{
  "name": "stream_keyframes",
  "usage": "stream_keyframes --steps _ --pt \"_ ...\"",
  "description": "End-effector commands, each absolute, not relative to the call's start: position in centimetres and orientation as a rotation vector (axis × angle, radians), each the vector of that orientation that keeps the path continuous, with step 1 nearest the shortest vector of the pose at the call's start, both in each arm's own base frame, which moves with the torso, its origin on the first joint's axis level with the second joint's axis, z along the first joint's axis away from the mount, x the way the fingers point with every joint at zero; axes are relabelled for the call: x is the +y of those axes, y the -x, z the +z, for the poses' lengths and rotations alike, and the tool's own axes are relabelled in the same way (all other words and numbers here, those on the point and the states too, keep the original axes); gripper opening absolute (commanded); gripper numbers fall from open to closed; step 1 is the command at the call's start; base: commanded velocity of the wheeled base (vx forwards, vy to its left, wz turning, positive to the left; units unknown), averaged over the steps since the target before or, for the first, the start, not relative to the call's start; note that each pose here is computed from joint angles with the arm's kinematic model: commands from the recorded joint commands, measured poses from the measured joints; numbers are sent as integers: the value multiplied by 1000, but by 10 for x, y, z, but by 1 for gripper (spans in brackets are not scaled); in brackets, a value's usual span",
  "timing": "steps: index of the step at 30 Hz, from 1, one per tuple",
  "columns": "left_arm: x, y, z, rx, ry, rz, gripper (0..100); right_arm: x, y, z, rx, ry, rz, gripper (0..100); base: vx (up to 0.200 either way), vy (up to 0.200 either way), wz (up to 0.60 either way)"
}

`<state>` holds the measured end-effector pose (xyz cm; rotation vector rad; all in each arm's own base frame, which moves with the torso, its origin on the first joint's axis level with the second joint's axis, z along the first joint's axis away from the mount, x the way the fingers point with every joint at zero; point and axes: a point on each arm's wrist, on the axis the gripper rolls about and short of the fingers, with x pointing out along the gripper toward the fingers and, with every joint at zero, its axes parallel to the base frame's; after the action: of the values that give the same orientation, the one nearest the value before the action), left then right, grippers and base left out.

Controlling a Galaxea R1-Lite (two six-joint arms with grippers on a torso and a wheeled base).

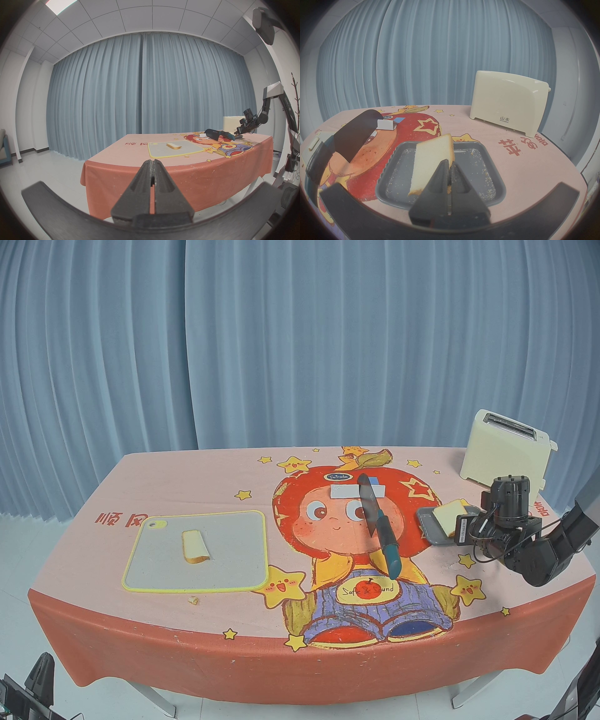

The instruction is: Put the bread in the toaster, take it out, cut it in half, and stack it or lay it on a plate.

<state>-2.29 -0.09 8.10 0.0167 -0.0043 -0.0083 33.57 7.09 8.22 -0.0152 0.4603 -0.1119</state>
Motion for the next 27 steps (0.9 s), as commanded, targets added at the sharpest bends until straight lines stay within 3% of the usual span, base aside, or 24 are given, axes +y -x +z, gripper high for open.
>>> stream_keyframes --steps 1,2,27 --pt "-1 23 76 -3 -17 -8 0 71 -336 83 456 15 -112 0 0 0 0" --pt "-1 23 76 -3 -15 -8 0 71 -336 83 456 15 -112 100 0 0 0" --pt "-1 23 76 -3 -17 -8 0 75 -324 105 400 4 -93 100 0 0 0"
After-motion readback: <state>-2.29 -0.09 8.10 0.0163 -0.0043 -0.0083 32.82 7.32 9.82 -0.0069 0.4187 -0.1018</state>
